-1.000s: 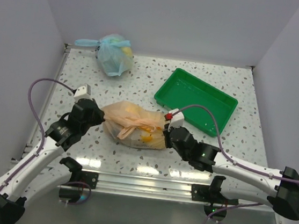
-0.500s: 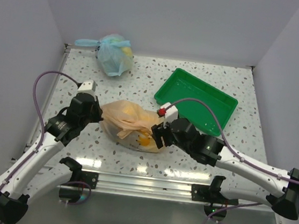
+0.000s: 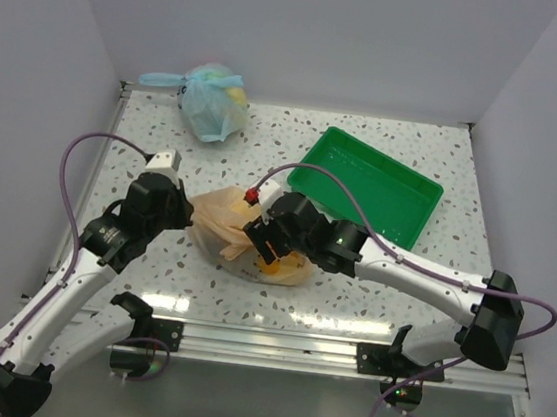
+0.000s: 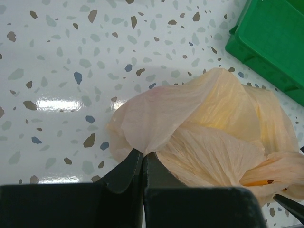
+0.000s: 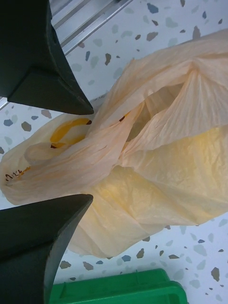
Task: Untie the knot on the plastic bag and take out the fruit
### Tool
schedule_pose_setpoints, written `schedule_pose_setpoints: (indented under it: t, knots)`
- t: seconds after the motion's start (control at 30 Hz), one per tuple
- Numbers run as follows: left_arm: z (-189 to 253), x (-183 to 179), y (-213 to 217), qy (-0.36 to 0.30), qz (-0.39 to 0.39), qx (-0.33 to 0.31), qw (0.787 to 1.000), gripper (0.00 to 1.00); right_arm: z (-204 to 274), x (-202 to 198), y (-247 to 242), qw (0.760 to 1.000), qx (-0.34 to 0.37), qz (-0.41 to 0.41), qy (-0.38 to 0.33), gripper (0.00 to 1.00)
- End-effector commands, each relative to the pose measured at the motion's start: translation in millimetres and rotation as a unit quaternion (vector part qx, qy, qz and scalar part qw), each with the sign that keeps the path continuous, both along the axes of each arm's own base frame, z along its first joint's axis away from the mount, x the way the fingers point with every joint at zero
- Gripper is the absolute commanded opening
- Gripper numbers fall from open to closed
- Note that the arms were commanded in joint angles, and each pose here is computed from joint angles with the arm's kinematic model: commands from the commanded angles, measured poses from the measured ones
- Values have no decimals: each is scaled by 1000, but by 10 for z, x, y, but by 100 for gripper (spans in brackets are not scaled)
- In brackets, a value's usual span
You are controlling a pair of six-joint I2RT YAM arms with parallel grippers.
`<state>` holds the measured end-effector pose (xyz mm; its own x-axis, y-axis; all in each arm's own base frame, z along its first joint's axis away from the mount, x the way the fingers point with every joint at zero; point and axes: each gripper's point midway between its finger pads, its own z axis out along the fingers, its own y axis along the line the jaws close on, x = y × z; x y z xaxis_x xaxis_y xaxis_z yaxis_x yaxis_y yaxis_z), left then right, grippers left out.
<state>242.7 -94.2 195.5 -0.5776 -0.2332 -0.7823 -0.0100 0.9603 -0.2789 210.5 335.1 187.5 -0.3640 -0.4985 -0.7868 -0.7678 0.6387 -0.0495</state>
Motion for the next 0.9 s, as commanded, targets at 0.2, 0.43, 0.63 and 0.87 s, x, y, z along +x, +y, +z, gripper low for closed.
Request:
schedule_pose_setpoints:
  t: [0.2,0.43,0.63,0.87]
  knots:
    - [137,-14,203,-20,39,22,999,0,-183,107,-462,997,-33,-65,-19,38]
    - [68,26,395,-6,101,47,994,0,110,270,-936,985,16,-157,-62,9]
    - [152,196,438,-13,128,54,990,0,585,435,-1252,957,136,-237,-98,0]
    - [382,517,619,-23,162,65,984,0,1050,375,-977,933,285,-196,-100,0]
